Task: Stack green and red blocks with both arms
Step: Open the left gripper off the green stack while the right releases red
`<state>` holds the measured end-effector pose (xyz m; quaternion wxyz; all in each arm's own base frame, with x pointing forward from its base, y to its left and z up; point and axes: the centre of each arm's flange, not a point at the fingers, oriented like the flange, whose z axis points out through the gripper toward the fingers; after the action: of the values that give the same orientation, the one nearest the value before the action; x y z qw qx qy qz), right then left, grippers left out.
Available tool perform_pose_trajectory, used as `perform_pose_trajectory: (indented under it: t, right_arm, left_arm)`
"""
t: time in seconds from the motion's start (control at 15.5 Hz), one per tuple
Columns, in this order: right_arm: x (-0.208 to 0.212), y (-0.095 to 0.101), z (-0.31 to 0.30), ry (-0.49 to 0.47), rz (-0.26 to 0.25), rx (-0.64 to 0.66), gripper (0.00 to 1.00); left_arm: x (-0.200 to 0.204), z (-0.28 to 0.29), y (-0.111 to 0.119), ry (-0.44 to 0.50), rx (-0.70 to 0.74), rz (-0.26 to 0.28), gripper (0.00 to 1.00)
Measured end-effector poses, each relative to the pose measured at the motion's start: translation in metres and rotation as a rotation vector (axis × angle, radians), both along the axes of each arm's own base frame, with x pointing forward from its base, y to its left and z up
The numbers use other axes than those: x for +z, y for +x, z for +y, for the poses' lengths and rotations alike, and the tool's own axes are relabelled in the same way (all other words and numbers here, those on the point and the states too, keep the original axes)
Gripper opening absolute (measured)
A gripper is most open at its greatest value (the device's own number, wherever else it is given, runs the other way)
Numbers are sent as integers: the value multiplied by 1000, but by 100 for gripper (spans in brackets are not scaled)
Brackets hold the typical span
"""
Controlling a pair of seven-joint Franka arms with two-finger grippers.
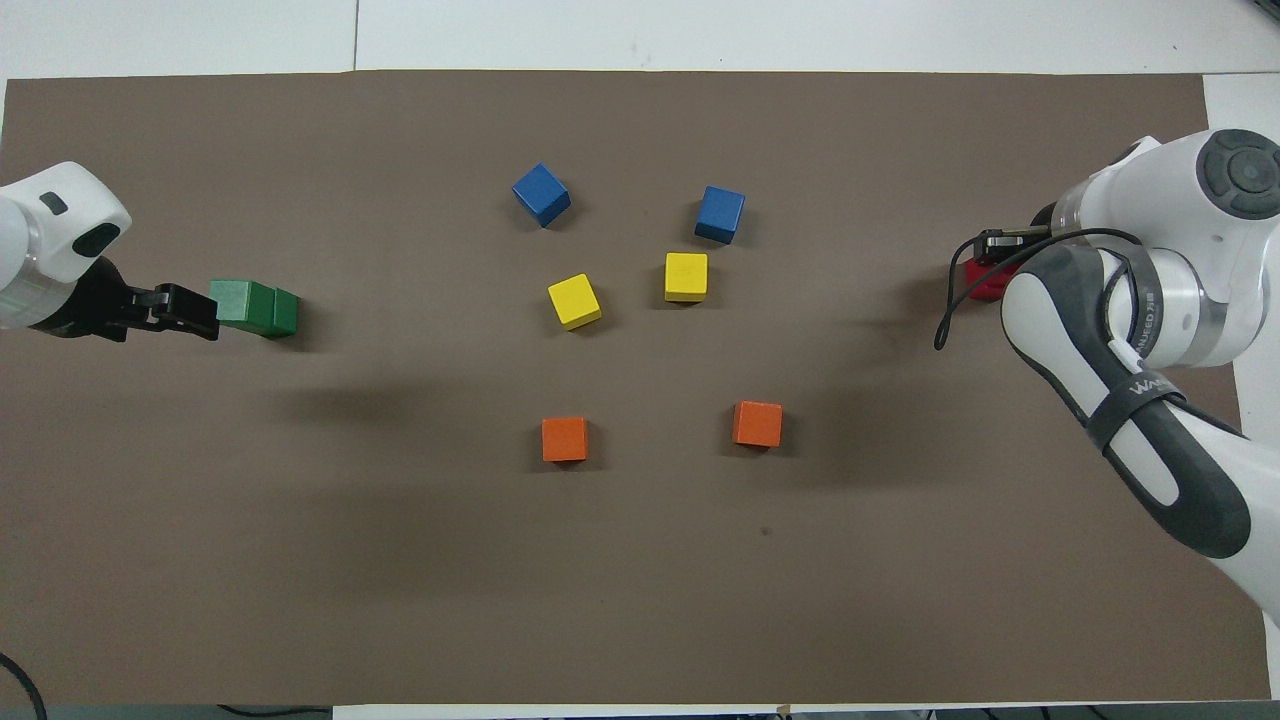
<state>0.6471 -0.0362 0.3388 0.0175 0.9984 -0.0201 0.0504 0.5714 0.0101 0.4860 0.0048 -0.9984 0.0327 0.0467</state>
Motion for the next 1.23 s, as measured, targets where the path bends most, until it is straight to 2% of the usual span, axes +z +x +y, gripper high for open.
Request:
perform_pose_trajectory:
  t: [0.39,0.65,0.71,0.97,1.1,1.23]
  right_arm:
    - [0,0,0,0,0,-1,57]
    - [-1,-1,-1,0,2,-1,97]
    - [-1,-1,-1,0,2,-1,100]
    - [11,0,1,0,-9,1,100]
    - [42,-2,5,0,-3,5,100]
    - [94,-8,7,-2,38,3,100]
  left_arm:
    - [25,-7,-25,4,-8,49,100]
    - [17,-21,-35,11,6,70,100]
    - [16,-24,-36,12,5,71,100]
    - [17,-29,-36,12,3,67,100]
    - [19,-26,-35,5,9,58,100]
    - [21,-26,-34,3,11,50,100]
